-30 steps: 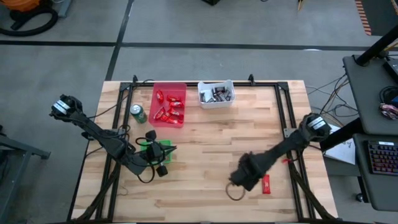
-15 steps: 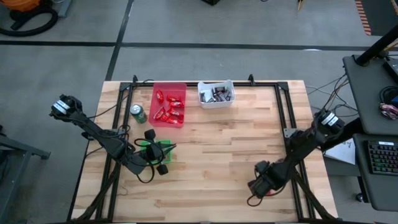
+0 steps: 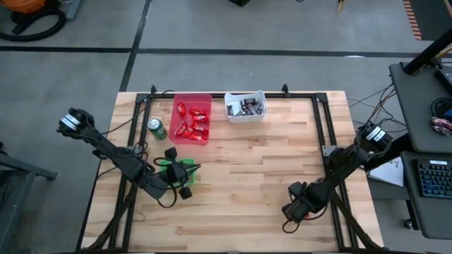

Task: Organize candy in baskets
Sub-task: Put the red chocolate into the pink bin

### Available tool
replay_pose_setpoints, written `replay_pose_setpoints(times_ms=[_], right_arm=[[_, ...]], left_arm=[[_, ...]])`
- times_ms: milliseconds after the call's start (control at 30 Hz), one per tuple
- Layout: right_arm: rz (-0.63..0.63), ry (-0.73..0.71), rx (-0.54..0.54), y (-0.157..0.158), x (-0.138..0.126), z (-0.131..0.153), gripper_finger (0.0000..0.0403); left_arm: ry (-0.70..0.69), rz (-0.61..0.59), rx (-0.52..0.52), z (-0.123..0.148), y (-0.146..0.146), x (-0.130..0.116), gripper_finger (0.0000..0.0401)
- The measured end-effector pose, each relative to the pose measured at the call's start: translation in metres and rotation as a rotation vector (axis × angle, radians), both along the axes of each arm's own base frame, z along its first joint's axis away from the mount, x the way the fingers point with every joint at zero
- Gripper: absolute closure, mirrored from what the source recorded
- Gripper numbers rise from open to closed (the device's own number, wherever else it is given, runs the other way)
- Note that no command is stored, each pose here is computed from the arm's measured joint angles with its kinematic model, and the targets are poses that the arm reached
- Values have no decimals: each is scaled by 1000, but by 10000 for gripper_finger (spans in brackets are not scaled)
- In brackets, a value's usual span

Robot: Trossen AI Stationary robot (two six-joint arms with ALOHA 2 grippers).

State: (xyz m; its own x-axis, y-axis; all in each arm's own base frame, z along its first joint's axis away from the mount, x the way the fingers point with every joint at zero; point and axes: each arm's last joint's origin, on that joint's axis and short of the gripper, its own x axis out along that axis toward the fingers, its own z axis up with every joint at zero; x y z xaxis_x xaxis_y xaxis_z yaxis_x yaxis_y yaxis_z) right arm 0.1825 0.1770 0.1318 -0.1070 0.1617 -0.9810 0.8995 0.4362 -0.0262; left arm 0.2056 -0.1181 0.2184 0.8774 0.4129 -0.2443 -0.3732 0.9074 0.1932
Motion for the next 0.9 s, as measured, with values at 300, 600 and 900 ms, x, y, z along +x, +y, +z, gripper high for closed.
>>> replay_pose_setpoints(times_ms=[300, 600, 900], right_arm=[[121, -56, -33, -1, 1, 0, 302], [161, -332, -38, -5, 20, 27, 349], [293, -754, -56, -29, 62, 60, 360]], left_arm=[[7, 1, 0, -7, -3, 5, 401], [50, -303, -56, -4, -14, 9, 401], [-29, -370, -19, 6, -17, 12, 401]])
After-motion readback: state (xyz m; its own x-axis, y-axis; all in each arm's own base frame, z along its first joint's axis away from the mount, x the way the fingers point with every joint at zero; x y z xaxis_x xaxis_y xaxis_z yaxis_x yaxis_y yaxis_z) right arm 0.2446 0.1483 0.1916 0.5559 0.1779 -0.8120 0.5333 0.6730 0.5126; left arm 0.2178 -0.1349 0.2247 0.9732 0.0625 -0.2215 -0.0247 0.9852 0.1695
